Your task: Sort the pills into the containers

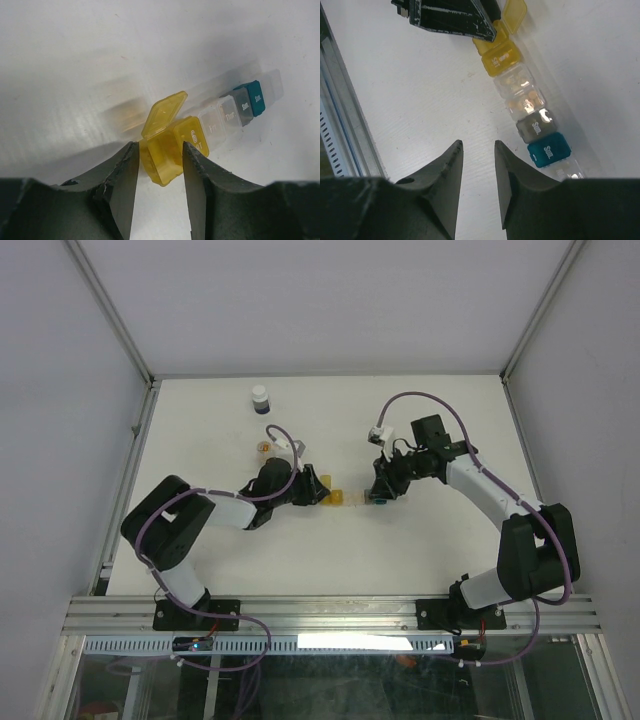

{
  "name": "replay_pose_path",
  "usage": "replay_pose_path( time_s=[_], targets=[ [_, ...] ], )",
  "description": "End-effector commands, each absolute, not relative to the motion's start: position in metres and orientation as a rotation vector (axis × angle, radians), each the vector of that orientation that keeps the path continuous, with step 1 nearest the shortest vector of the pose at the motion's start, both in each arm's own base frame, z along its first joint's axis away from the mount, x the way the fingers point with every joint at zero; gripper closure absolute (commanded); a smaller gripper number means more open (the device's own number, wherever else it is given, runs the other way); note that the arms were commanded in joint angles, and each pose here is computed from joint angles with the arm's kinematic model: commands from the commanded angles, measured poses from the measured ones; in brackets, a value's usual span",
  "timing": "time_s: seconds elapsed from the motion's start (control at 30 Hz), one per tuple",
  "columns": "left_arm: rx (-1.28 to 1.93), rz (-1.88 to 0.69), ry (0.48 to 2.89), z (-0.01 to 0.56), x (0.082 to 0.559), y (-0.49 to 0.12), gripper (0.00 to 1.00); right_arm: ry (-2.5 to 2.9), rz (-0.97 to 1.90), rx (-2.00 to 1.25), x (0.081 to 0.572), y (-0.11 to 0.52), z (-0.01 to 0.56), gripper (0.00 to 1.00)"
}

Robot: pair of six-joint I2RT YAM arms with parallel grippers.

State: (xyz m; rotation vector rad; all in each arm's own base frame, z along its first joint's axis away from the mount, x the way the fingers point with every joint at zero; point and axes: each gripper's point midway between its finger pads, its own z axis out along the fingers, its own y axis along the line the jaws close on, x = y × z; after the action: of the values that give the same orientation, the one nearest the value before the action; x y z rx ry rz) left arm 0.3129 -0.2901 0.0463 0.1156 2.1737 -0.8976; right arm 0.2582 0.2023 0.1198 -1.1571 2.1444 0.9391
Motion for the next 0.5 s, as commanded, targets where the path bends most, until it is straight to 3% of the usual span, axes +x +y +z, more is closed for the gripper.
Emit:
replay_pose_path(
  time_s=[0.0, 0.27, 0.47],
  targets=[
    [0.174, -1.018, 2.124, 0.065, 0.314, -0.328, 0.6, 2.061, 0.944, -1.162, 0.258, 0.202, 0.138, 0.65],
    [0.279, -1.148, 2.092, 0.074, 0.303, -0.393, 0.58, 2.041, 0.943, -1.132, 0.26, 0.193, 0.145, 0.65],
    [0.318, -1.128, 2.033, 0.092, 0.296, -0.388, 0.49, 2.0, 0.941, -1.112, 0.261, 0.185, 0.156, 0.64]
  ],
)
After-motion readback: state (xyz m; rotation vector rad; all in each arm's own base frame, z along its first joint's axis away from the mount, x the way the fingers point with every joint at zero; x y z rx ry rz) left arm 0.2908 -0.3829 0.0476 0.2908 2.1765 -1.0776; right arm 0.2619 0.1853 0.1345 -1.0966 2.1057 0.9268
